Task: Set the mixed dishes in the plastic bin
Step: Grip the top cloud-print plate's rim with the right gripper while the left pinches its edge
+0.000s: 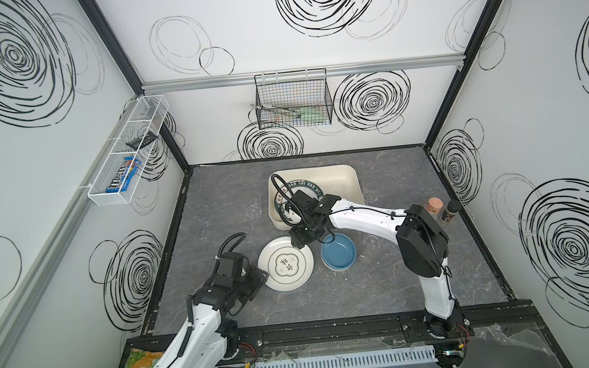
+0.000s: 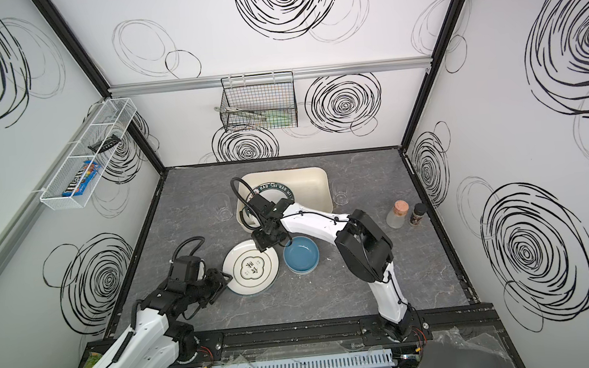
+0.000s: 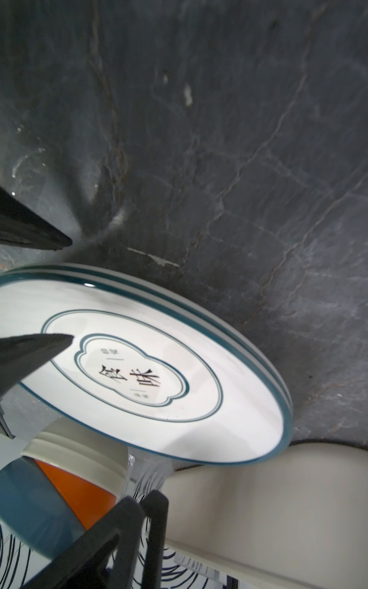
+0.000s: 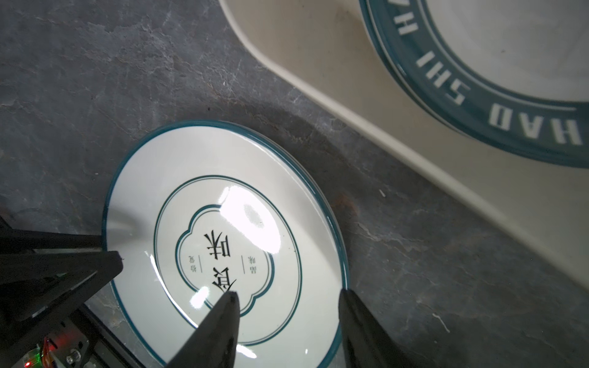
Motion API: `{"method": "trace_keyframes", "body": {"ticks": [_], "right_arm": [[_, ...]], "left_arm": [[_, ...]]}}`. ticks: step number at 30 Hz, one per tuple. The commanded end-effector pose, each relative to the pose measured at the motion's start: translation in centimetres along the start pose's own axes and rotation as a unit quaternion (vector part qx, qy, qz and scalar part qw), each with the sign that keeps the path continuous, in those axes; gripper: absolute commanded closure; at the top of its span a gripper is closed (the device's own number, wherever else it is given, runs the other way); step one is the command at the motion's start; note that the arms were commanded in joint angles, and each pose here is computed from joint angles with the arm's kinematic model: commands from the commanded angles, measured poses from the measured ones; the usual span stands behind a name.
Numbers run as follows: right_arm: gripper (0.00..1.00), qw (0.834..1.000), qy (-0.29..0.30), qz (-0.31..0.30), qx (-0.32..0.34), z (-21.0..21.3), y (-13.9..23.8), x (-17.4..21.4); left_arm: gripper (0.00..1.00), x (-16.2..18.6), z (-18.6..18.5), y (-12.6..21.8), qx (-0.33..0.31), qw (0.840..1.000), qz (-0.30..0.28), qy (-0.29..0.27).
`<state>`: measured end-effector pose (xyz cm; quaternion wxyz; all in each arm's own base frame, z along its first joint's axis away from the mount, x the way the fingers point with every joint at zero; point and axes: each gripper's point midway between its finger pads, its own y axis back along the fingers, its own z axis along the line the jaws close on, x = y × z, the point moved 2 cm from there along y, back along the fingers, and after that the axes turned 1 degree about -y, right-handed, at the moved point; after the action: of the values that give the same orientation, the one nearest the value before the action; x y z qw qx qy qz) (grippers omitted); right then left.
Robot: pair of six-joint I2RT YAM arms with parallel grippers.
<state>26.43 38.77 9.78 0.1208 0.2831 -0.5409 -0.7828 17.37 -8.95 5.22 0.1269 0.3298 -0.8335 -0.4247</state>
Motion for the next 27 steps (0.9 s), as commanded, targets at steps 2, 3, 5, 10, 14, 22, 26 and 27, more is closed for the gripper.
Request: {"method": "trace_keyframes", "body": {"ticks": [2,3,5,10,14,22,26,27], "right_arm": [[0.45,1.0,0.009,0.009,0.019,-0.1,-0.2,-0.1],[0.45,1.0,0.009,0.011,0.021,-0.2,-0.4,-0.1],[0.45,1.0,0.009,0.014,0.024,-0.2,-0.7,-0.2],[0.45,0.999,0.012,0.018,0.029,-0.3,-1.4,-0.2],[0.43,0.999,0.012,0.021,0.037,-0.6,-1.8,-0.2],[0.43,0.999,0.013,0.027,0.035,-0.5,-2.4,-0.1],[0.44,0.999,0.013,0.031,0.031,-0.5,-2.7,0.0],[0.44,0.999,0.014,0.03,0.03,-0.4,-2.6,0.0]], "left_arm": [[0.54,-0.2,-0.3,0.0,0.014,1.0,-0.008,0.002],[0.54,-0.2,-0.3,0.0,0.014,1.0,-0.008,0.002],[0.54,-0.2,-0.2,0.0,0.014,1.0,-0.006,0.003],[0.54,-0.2,-0.3,0.0,0.015,1.0,-0.008,0.003],[0.54,-0.2,-0.2,0.0,0.015,1.0,-0.007,0.003],[0.55,-0.2,-0.3,0.0,0.016,1.0,-0.007,0.005],[0.55,-0.2,-0.3,0.0,0.017,1.0,-0.008,0.004],[0.55,-0.2,-0.3,0.0,0.017,1.0,-0.007,0.004]]}}
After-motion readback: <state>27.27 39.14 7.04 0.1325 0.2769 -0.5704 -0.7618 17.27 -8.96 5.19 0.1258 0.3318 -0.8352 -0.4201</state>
